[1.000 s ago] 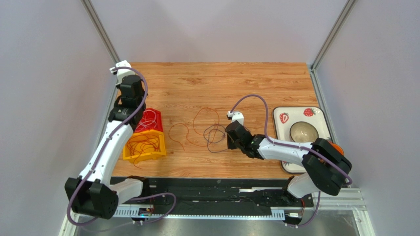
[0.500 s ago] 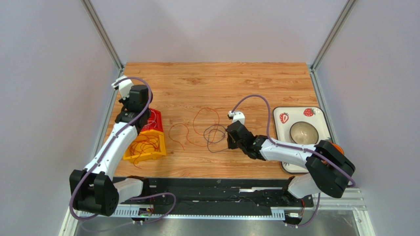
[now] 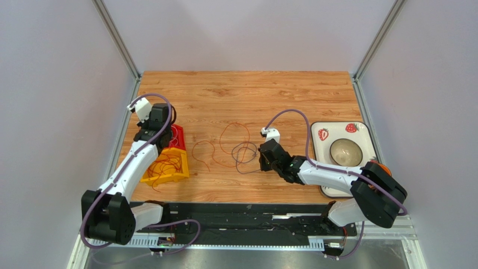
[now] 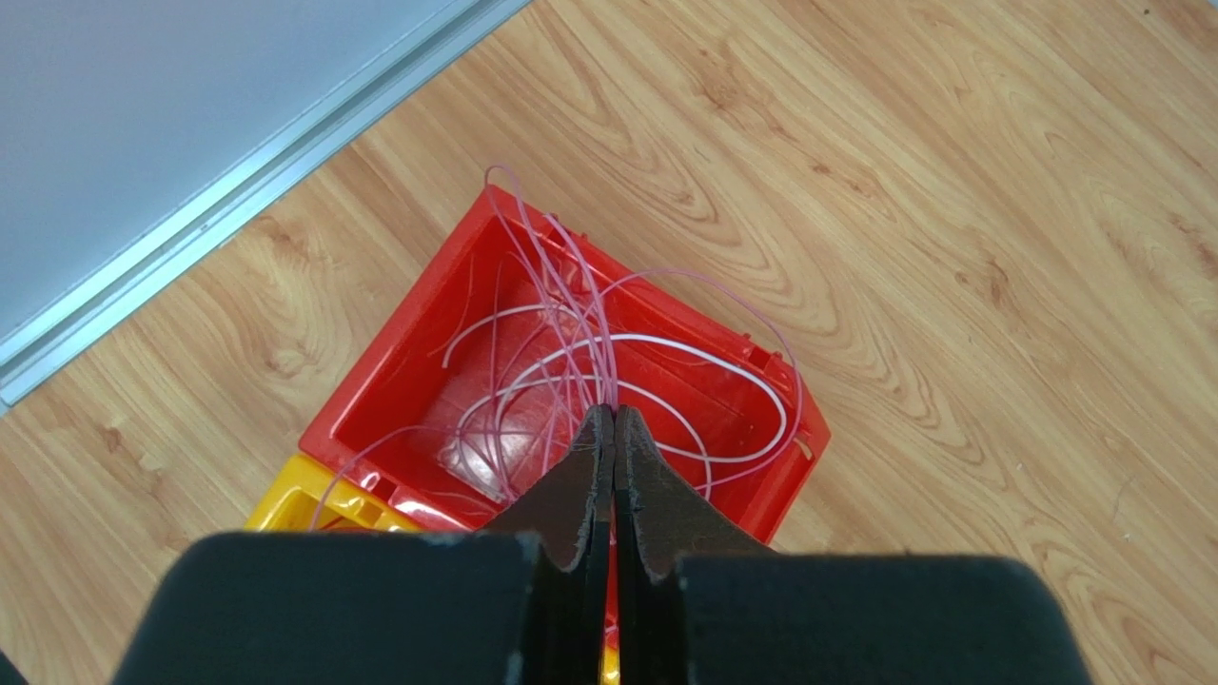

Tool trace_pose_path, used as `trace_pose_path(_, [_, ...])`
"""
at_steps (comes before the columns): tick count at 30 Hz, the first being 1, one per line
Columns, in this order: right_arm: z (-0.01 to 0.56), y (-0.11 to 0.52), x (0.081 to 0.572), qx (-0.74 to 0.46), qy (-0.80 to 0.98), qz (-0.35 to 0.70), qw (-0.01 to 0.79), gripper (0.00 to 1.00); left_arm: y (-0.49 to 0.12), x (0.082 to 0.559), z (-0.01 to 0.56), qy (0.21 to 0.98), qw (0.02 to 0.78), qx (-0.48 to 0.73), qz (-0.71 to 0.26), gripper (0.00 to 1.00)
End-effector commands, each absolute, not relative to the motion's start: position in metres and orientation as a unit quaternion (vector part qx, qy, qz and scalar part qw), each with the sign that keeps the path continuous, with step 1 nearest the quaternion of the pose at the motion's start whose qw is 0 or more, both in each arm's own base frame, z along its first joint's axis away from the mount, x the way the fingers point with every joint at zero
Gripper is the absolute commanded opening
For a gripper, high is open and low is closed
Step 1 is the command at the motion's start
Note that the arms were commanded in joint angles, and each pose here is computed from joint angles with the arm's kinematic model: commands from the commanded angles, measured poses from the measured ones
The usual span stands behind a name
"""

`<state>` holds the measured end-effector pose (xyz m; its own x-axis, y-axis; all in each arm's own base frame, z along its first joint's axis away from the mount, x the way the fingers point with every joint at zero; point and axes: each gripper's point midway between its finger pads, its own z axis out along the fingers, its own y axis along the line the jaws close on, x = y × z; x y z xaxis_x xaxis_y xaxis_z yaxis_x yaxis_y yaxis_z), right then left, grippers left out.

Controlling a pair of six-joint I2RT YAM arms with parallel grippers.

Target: Untangle the cables

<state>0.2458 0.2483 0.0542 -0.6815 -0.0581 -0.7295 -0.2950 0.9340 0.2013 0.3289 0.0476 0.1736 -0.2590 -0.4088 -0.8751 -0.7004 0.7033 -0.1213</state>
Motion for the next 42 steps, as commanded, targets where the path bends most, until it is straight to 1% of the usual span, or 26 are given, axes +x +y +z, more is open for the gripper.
trace_pose_path(1, [0.068,0.253,0.252,-0.093,0.892,0.168,0.409,0.0,0.047,0.335,0.165,0.778,0.484,-0.374,0.144,0.0])
trace_pose_path(6, [0.073,0.256,0.255,-0.089,0.886,0.176,0.419,0.0,0.048,0.342,0.156,0.782,0.469,-0.378,0.161,0.0])
trace_pose_path(11, [0.073,0.256,0.254,-0.091,0.886,0.178,0.418,0.0,0.053,0.361,0.145,0.784,0.462,-0.381,0.161,0.0])
trace_pose_path(12, [0.073,0.256,0.254,-0.092,0.886,0.179,0.418,0.0,0.054,0.368,0.153,0.777,0.468,-0.391,0.156,0.0])
trace_pose_path(14, [0.072,0.256,0.254,-0.092,0.886,0.178,0.418,0.0,0.061,0.371,0.153,0.779,0.455,-0.4,0.159,0.0])
trace_pose_path(24, [0.072,0.256,0.254,-0.092,0.886,0.178,0.418,0.0,0.079,0.418,0.207,0.754,0.501,-0.394,0.159,0.0])
trace_pose_path(28, [0.073,0.256,0.254,-0.091,0.886,0.179,0.419,0.0,0.08,0.425,0.207,0.751,0.504,-0.395,0.163,0.0])
trace_pose_path(34, [0.073,0.257,0.254,-0.093,0.886,0.18,0.418,0.0,0.079,0.446,0.215,0.749,0.525,-0.378,0.142,0.0])
trace_pose_path(38, [0.071,0.258,0.254,-0.092,0.887,0.179,0.416,0.0,0.078,0.44,0.206,0.745,0.527,-0.385,0.134,0.0])
trace_pose_path(39, [0.071,0.257,0.255,-0.093,0.887,0.178,0.416,0.0,0.077,0.434,0.189,0.748,0.523,-0.389,0.129,0.0])
trace_pose_path(41, [0.071,0.257,0.254,-0.093,0.888,0.177,0.415,0.0,0.075,0.423,0.177,0.745,0.52,-0.399,0.12,0.0])
trace_pose_path(42, [0.071,0.257,0.254,-0.093,0.888,0.177,0.415,0.0,0.075,0.413,0.159,0.747,0.51,-0.41,0.118,0.0])
